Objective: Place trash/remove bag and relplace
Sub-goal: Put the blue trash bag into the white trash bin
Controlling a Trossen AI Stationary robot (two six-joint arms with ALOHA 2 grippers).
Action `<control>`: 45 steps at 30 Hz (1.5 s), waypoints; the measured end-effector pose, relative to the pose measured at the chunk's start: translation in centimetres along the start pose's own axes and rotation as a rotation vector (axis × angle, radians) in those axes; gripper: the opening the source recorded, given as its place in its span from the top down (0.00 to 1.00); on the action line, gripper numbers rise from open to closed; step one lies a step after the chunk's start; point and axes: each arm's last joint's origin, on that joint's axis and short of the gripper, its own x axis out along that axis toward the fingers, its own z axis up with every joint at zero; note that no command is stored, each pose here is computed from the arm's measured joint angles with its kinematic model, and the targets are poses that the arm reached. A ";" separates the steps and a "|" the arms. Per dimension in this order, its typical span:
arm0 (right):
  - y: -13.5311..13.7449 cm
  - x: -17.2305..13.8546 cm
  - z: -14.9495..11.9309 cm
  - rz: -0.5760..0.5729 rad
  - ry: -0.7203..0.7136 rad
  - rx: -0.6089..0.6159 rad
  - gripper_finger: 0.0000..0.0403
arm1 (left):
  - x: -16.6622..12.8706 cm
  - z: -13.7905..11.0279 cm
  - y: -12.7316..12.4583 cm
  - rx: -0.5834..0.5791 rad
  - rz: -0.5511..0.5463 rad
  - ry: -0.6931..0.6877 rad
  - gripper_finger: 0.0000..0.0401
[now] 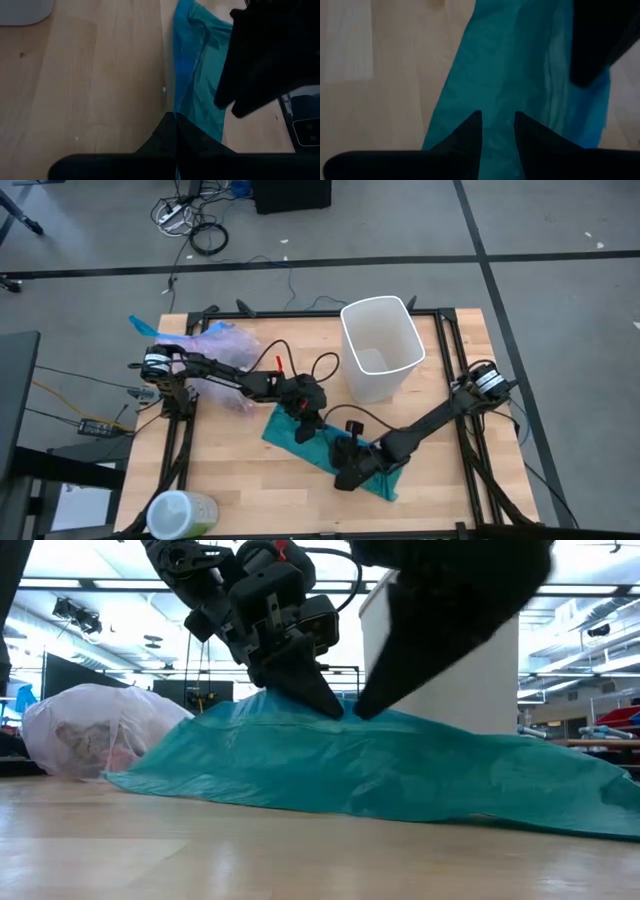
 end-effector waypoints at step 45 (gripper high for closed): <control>-3.7 2.5 -1.5 0.047 0.197 0.057 0.98 | 0.1 0.1 -0.3 0.027 -0.027 -0.012 1.00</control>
